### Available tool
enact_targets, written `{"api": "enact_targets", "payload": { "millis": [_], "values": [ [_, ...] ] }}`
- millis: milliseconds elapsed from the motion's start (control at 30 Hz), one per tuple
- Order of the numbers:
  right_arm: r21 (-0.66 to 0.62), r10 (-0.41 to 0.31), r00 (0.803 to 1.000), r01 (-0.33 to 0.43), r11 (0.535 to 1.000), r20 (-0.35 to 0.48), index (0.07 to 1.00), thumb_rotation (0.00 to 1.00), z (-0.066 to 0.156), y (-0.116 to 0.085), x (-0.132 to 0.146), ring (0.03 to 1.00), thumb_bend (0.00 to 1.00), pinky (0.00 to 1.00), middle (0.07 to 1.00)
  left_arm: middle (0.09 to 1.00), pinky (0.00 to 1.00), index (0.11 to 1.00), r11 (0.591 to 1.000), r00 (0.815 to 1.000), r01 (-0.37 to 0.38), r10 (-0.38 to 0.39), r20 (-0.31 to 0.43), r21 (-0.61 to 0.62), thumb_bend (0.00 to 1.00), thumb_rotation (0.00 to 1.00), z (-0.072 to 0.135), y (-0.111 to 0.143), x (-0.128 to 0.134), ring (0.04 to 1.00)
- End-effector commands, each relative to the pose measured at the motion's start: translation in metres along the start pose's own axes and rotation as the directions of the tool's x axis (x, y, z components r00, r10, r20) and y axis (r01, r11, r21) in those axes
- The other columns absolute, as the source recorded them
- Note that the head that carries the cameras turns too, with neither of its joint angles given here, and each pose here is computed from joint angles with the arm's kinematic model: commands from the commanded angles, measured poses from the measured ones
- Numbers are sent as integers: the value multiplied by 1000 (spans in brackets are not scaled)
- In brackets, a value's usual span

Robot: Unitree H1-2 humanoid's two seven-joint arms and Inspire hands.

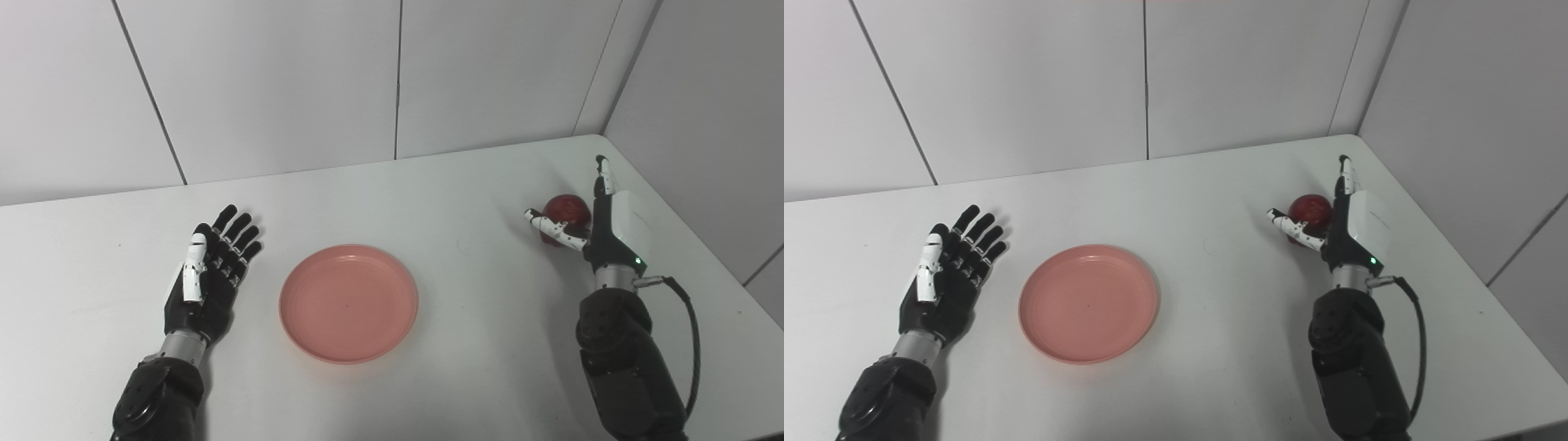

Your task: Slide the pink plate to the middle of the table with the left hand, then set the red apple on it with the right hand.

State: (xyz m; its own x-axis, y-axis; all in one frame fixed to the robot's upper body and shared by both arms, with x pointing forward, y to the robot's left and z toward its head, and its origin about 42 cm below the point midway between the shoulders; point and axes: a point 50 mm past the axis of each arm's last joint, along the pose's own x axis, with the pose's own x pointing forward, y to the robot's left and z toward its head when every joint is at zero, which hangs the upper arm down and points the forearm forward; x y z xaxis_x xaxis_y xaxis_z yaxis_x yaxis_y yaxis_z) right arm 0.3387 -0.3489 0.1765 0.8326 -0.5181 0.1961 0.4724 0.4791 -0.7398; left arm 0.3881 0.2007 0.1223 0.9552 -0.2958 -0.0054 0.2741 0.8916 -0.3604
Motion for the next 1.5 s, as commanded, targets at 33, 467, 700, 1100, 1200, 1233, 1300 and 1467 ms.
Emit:
{"api": "enact_targets", "payload": {
  "millis": [33, 467, 700, 1100, 1200, 1233, 1300, 1467],
  "values": [
    [10, -79, 996, 79, 997, 47, 964, 527, 15, -18, 21, 875, 1000, 735, 925, 921, 936, 902, 997, 986, -78, 75, -146, -13, 325, 1000, -31, 21, -21, 923],
    [77, -25, 1000, 24, 997, 13, 952, 493, 17, -13, 30, 851, 1000, 736, 906, 922, 938, 908, 997, 987, -73, 71, -143, -10, 326, 1000, -31, 25, -23, 924],
    [77, -2, 1000, 2, 997, 0, 927, 510, 21, -10, 30, 818, 1000, 687, 880, 921, 932, 904, 997, 986, -75, 73, -150, -9, 328, 1000, -29, 25, -23, 922],
    [60, 36, 999, -34, 998, -38, 923, 479, 16, -5, 31, 849, 1000, 724, 901, 917, 928, 899, 997, 986, -77, 75, -150, -10, 331, 1000, -29, 24, -23, 921],
    [49, 37, 998, -35, 998, -45, 921, 468, 16, -5, 32, 846, 1000, 720, 900, 919, 929, 901, 997, 987, -71, 69, -148, -7, 329, 1000, -29, 24, -23, 922],
    [48, 38, 998, -35, 998, -46, 920, 465, 16, -5, 32, 846, 1000, 720, 900, 919, 929, 900, 998, 987, -70, 68, -148, -7, 329, 1000, -29, 24, -24, 921],
    [40, 38, 998, -36, 999, -50, 918, 458, 14, -4, 32, 845, 1000, 715, 900, 919, 932, 898, 997, 986, -72, 69, -150, -11, 331, 1000, -29, 24, -24, 923],
    [27, 41, 997, -40, 999, -63, 916, 427, 8, -2, 36, 847, 1000, 719, 902, 917, 931, 897, 997, 986, -72, 68, -149, -20, 333, 1000, -30, 24, -25, 921]
  ]
}}
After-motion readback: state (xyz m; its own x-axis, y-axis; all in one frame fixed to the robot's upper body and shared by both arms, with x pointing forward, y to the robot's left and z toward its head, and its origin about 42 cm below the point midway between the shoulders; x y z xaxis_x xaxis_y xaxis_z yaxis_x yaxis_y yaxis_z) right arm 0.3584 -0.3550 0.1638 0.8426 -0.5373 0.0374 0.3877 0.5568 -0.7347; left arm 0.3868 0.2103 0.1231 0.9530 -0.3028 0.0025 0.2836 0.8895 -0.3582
